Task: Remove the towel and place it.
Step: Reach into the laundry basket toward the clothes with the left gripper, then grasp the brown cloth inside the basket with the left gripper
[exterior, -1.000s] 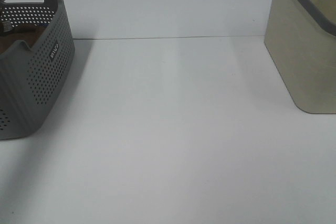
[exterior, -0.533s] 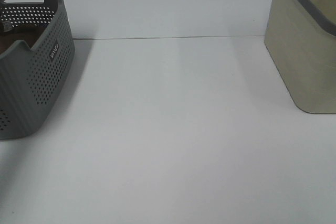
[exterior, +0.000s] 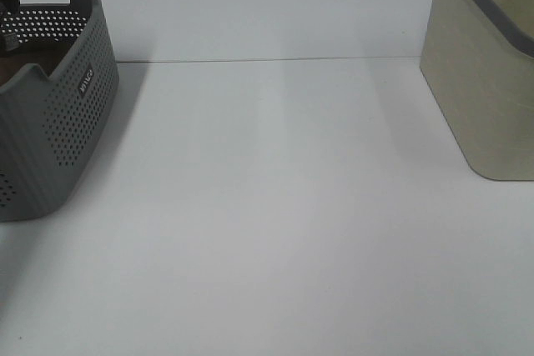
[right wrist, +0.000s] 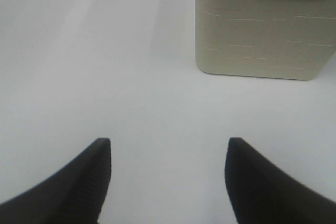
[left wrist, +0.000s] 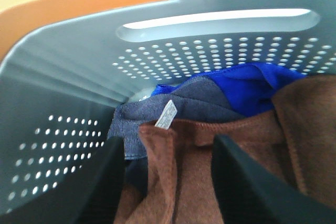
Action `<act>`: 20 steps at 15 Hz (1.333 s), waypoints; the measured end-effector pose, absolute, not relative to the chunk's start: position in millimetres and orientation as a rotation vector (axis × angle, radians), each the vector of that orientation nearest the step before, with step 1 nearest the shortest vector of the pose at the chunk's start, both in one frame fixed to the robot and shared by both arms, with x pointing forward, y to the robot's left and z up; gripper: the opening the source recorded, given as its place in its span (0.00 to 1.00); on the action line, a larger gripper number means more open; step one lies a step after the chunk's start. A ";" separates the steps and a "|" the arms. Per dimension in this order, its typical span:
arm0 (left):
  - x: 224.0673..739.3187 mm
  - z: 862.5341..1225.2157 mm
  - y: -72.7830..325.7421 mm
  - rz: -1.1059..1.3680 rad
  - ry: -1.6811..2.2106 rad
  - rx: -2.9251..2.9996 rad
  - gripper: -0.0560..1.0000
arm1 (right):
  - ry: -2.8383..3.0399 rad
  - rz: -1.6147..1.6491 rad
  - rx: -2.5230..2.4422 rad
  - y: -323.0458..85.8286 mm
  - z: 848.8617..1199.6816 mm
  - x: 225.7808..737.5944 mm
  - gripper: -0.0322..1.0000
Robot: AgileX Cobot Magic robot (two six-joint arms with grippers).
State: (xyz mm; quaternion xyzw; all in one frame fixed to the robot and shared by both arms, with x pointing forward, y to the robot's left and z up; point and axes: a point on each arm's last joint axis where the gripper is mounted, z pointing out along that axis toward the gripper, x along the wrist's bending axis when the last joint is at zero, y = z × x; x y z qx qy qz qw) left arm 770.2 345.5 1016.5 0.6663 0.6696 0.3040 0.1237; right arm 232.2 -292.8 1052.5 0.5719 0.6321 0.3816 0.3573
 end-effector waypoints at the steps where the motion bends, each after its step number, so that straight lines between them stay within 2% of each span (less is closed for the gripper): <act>1: 773.4 1007.4 346.0 0.888 1.952 1.956 0.53 | 1.632 0.985 1.476 -292.8 1052.5 232.2 0.62; 11: 787.4 972.0 346.4 0.913 1.912 1.977 0.53 | 1.632 0.985 1.476 -292.8 1052.5 232.2 0.62; 16: 789.8 970.1 346.3 0.931 1.889 1.975 0.52 | 1.632 0.985 1.476 -292.8 1052.5 232.2 0.62; 19: 790.6 965.3 346.4 0.928 1.886 1.988 0.43 | 1.632 0.985 1.476 -292.8 1052.5 232.2 0.62; 20: 791.0 962.0 346.4 0.923 1.890 1.993 0.33 | 1.632 0.985 1.476 -292.8 1052.5 232.2 0.62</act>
